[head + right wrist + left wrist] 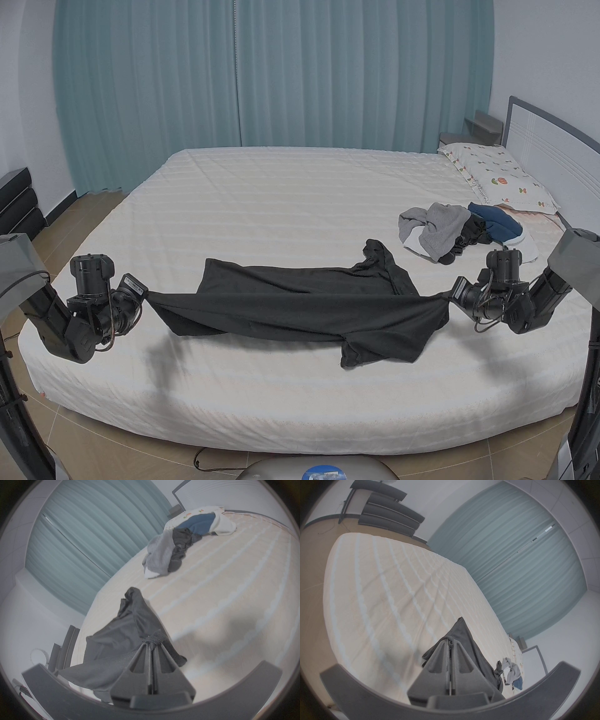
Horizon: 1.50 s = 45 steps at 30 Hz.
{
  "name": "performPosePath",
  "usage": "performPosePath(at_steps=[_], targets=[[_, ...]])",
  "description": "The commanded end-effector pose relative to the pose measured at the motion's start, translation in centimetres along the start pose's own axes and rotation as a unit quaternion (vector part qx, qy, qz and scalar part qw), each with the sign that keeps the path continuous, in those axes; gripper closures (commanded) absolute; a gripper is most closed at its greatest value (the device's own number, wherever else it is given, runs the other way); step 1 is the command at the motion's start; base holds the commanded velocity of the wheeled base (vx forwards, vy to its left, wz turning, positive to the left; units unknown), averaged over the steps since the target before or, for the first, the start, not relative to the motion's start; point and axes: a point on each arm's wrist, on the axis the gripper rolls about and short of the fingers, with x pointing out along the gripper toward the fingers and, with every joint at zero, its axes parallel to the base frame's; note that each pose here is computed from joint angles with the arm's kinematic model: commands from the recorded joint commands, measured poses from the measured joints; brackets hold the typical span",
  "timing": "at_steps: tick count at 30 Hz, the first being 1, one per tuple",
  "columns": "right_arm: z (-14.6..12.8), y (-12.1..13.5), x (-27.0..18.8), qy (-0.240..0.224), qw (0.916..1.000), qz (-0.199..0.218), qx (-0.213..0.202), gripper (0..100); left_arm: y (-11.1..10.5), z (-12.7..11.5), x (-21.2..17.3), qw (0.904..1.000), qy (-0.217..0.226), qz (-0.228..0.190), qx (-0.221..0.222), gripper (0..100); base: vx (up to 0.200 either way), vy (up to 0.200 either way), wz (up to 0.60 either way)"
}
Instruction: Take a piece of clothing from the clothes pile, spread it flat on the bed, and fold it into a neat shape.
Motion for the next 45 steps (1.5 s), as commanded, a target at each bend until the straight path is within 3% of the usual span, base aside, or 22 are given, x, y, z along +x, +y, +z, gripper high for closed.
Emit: performPosePath(at_steps=[1,9,16,17,24,31,36,38,39,45], targets=[[1.5,1.3,2.7,-0.027,0.9996,0.000,0.007,100,0.8,-0.3,3.2,0.9993,0.009,0.023,-0.027,100,0.000,0.000,0.00],[0.6,1.7,8.1,-0.072,0.9973,-0.017,-0.001,100,3.1,-1.6,6.4,0.9969,0.020,0.052,-0.056,100,0.000,0.000,0.00],[-0.9,1.8,11.8,-0.097,0.9949,-0.026,0.011,100,3.7,-2.0,6.8,0.9970,0.018,0.048,-0.057,100,0.000,0.000,0.00],[-1.0,1.7,12.1,-0.101,0.9944,-0.027,0.013,0,3.7,-2.1,6.8,0.9971,0.019,0.048,-0.057,100,0.000,0.000,0.00],[-0.6,1.2,11.2,-0.103,0.9940,-0.033,0.019,0,3.8,-2.2,6.7,0.9968,0.021,0.050,-0.058,100,0.000,0.000,0.00],[1.3,3.1,6.8,-0.099,0.9948,-0.011,0.020,0,4.0,-2.4,6.6,0.9966,0.024,0.053,-0.057,100,0.000,0.000,0.00],[-2.2,5.4,4.1,-0.026,0.9996,0.008,0.005,0,4.0,-2.3,6.5,0.9965,0.024,0.054,-0.058,100,0.000,0.000,0.00],[-2.6,5.5,4.0,-0.018,0.9998,0.007,0.003,0,4.0,-2.3,6.5,0.9966,0.024,0.054,-0.058,100,0.000,0.000,0.00],[-5.0,6.0,3.6,0.017,0.9998,0.004,-0.008,0,4.1,-2.4,6.5,0.9965,0.024,0.056,-0.058,100,0.000,0.000,0.00],[-10.0,5.7,3.7,0.085,0.9958,-0.016,-0.030,0,4.4,-2.6,6.2,0.9963,0.027,0.058,-0.057,100,0.000,0.000,0.00]])
